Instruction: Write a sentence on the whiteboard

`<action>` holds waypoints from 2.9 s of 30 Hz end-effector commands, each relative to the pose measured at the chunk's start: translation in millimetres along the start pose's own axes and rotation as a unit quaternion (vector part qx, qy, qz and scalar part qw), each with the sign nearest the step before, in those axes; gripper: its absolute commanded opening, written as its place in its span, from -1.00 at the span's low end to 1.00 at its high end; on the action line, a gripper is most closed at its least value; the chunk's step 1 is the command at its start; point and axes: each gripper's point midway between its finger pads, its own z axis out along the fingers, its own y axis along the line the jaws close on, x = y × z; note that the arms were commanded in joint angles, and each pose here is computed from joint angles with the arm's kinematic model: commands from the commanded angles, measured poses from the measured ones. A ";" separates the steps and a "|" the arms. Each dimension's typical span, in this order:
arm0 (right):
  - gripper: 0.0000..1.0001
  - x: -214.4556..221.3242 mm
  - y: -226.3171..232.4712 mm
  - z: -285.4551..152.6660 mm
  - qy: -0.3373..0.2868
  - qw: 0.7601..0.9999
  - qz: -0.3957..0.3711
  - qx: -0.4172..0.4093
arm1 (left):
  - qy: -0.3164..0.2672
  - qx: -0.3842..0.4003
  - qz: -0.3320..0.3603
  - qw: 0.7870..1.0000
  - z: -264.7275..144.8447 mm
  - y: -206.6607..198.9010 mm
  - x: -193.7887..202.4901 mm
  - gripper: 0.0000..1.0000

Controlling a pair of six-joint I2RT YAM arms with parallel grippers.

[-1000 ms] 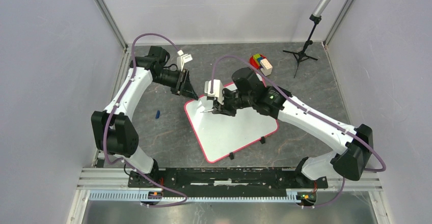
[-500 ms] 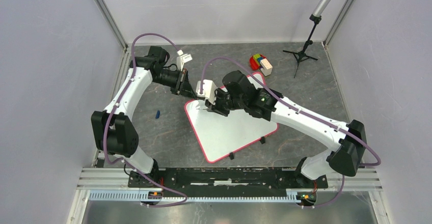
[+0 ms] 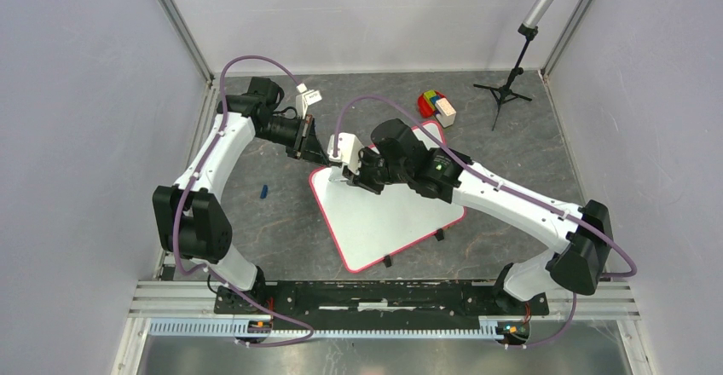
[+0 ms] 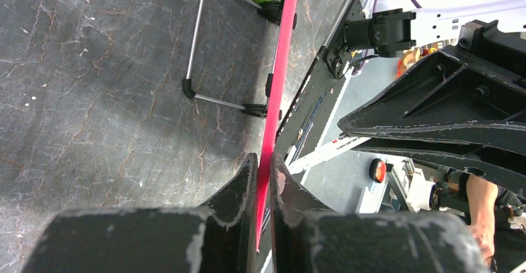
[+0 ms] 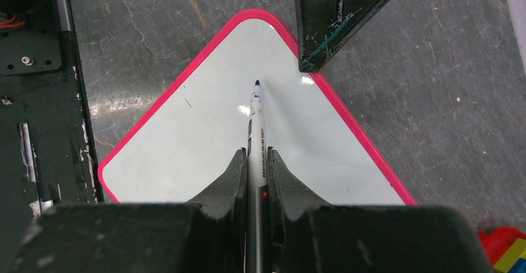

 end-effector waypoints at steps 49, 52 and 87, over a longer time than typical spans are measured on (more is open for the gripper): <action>-1.00 11.0 16.2 3.8 0.028 0.999 -0.044 0.004 | -0.013 0.018 0.034 0.999 -3.1 -9.5 -2.6 -0.95; -1.00 3.3 12.9 0.0 0.023 0.999 -0.047 0.008 | -0.013 0.018 0.033 0.999 -2.9 -9.2 -2.9 -0.95; -1.00 -22.1 -25.9 -4.1 -0.007 0.998 -0.031 0.053 | -0.014 0.018 0.035 0.999 -3.8 -10.9 -2.3 -0.95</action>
